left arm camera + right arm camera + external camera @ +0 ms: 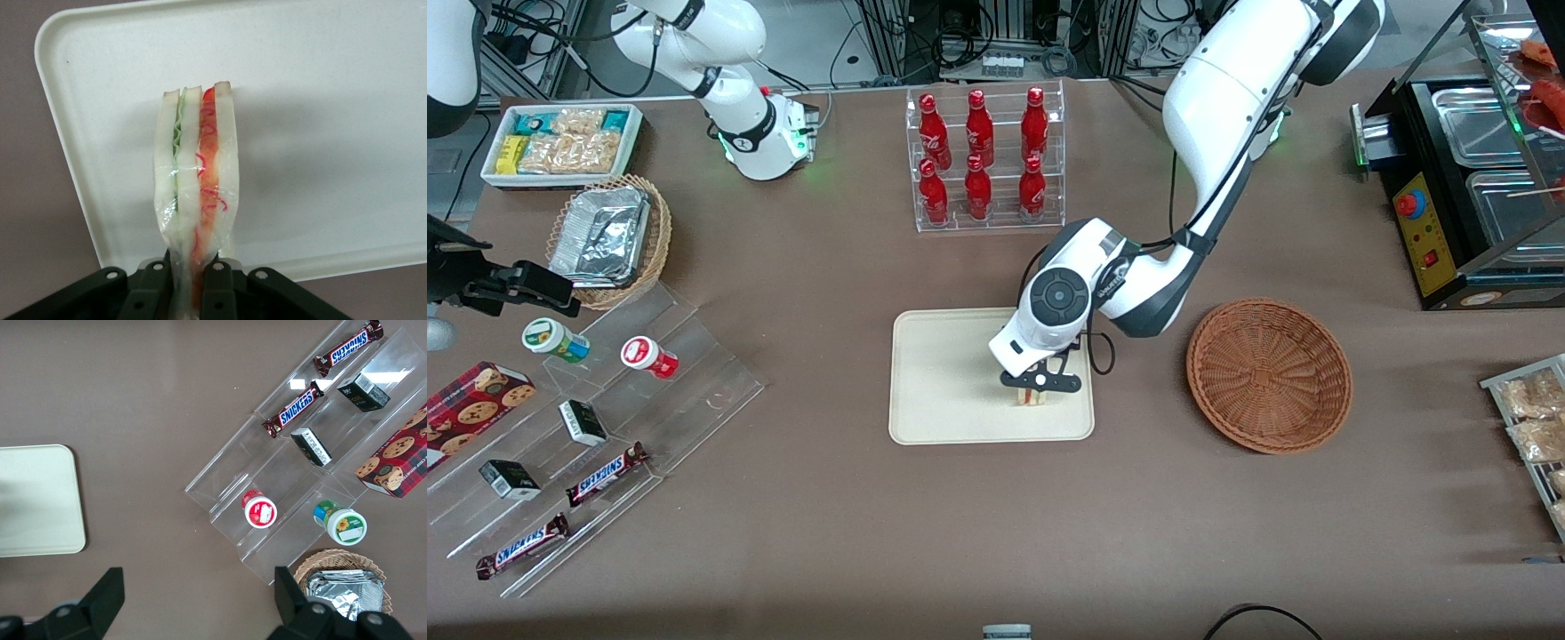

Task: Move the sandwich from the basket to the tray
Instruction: 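Lower the sandwich onto the white tray with the left gripper, then open the left gripper and release the sandwich on the tray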

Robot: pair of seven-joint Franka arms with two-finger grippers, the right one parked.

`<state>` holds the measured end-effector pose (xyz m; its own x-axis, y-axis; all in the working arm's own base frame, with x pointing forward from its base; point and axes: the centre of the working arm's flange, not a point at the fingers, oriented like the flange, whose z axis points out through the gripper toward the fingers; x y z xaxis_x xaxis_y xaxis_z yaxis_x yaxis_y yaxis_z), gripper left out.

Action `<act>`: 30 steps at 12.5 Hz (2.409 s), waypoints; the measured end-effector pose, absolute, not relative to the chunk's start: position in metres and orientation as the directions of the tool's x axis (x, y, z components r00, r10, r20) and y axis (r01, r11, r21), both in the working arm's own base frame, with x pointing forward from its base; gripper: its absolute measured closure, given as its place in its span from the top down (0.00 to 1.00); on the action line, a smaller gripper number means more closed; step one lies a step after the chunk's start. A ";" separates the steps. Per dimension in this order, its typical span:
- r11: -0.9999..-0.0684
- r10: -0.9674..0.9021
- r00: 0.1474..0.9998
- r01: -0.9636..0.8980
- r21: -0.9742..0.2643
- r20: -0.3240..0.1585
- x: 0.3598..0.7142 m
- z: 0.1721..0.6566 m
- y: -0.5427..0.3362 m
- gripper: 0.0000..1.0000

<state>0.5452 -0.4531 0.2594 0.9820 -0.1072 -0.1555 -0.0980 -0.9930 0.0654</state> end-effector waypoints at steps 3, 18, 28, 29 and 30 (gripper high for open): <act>-0.993 -0.107 0.984 -0.099 0.059 -0.144 0.549 0.258 -0.453 0.15; -0.998 -0.065 0.992 -0.061 0.034 -0.104 0.557 0.239 -0.454 0.79; -0.998 -0.030 0.999 -0.028 0.060 -0.032 0.582 0.301 -0.442 1.00; -0.998 -0.014 1.000 -0.012 0.064 -0.018 0.589 0.319 -0.432 1.00; -0.999 0.005 1.000 0.006 0.052 -0.022 0.595 0.335 -0.419 1.00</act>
